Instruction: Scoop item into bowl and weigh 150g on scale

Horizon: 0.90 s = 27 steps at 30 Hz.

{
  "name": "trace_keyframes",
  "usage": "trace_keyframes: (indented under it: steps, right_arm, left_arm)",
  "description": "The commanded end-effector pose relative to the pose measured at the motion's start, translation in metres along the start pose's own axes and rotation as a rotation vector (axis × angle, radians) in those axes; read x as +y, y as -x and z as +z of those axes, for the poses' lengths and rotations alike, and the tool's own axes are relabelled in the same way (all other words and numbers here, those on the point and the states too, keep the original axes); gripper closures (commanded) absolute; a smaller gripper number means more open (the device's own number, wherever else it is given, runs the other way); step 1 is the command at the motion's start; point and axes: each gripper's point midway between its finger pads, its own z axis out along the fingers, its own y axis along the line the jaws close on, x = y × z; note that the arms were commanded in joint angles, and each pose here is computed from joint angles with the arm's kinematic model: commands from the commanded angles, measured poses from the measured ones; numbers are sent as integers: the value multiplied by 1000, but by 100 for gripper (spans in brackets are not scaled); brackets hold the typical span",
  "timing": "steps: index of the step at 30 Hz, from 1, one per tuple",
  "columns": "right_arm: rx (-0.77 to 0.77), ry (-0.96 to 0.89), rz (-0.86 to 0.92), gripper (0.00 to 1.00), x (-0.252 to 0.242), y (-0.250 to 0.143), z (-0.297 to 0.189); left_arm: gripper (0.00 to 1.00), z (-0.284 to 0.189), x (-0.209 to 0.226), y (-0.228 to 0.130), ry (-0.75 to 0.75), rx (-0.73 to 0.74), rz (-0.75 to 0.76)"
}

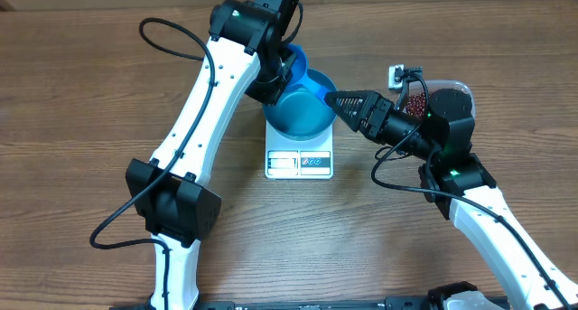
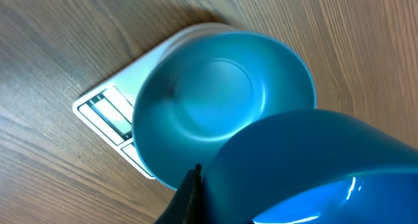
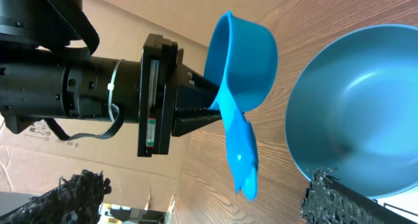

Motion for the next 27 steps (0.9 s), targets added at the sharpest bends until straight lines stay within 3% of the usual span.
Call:
trace_keyframes:
  steps: [1,17,22,27]
  right_arm:
    - [-4,23,-39,0,11,4,0]
    - [-158,-61,203,9,-6,29,-2]
    - [-176,-72,202,27,-8,32,-3]
    - [-186,-78,193,28,-9,33,-3]
  left_arm:
    - [96,-25,-9,-12,-72,-7,112]
    - [96,-25,0,-28,-29,55,-339]
    - [96,-26,-3,-41,-23,133,-377]
    - [96,-26,-3,-50,-18,155,-374]
